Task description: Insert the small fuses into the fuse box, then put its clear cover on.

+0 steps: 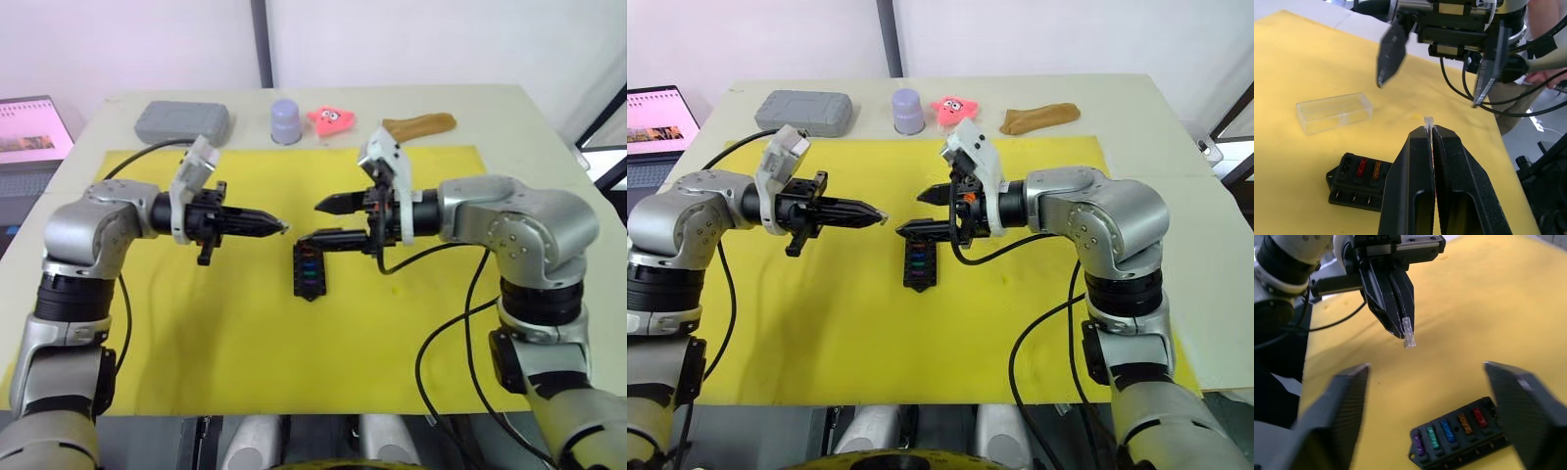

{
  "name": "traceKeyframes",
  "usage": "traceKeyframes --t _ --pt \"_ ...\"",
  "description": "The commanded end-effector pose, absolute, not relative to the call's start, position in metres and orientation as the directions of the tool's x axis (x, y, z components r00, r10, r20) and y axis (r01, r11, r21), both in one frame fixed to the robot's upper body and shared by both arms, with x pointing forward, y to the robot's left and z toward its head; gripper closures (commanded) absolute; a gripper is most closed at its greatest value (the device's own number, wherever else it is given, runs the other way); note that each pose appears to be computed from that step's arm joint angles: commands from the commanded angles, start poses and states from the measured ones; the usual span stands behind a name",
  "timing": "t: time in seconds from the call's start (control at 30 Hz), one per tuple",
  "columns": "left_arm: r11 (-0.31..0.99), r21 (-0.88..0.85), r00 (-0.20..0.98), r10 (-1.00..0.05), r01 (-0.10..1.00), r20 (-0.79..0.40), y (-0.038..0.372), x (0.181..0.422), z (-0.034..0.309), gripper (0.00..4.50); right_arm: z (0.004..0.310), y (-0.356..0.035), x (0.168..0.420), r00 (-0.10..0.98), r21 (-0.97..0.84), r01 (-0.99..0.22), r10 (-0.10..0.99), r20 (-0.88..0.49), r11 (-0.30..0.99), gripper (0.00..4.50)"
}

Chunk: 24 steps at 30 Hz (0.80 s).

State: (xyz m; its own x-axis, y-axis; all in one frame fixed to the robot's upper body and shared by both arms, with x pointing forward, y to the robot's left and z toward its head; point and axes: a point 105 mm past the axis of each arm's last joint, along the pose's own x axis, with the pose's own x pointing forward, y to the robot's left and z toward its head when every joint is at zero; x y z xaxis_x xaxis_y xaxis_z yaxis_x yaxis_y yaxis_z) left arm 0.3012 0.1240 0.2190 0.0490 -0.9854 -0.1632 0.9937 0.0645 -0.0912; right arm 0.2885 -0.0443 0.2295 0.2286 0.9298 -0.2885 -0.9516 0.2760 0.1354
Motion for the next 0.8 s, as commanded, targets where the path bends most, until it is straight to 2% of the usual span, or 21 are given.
traceKeyframes --t 0.03,0.3,0.4,0.43,0.8 --pt "0.045 -0.024 0.041 -0.987 0.999 -0.157 0.121 0.300 0.229 4.50 0.246 -0.040 0.283 0.208 0.137 -0.960 0.948 -0.240 0.245 1.67" --pt "0.031 -0.010 0.029 -0.988 0.999 -0.151 0.116 0.302 0.232 4.50 0.242 -0.031 0.281 0.193 0.187 -0.953 0.955 -0.227 0.238 1.67" --pt "0.029 -0.010 0.027 -0.988 1.000 -0.151 0.115 0.302 0.234 4.50 0.241 -0.029 0.281 0.190 0.191 -0.953 0.954 -0.231 0.236 2.47" --pt "0.029 -0.010 0.027 -0.988 1.000 -0.152 0.115 0.302 0.234 4.50 0.240 -0.029 0.281 0.191 0.191 -0.952 0.953 -0.234 0.238 2.89" --pt "0.030 -0.011 0.028 -0.986 0.999 -0.162 0.116 0.301 0.232 4.50 0.242 -0.026 0.282 0.189 0.192 -0.953 0.955 -0.230 0.235 2.89"
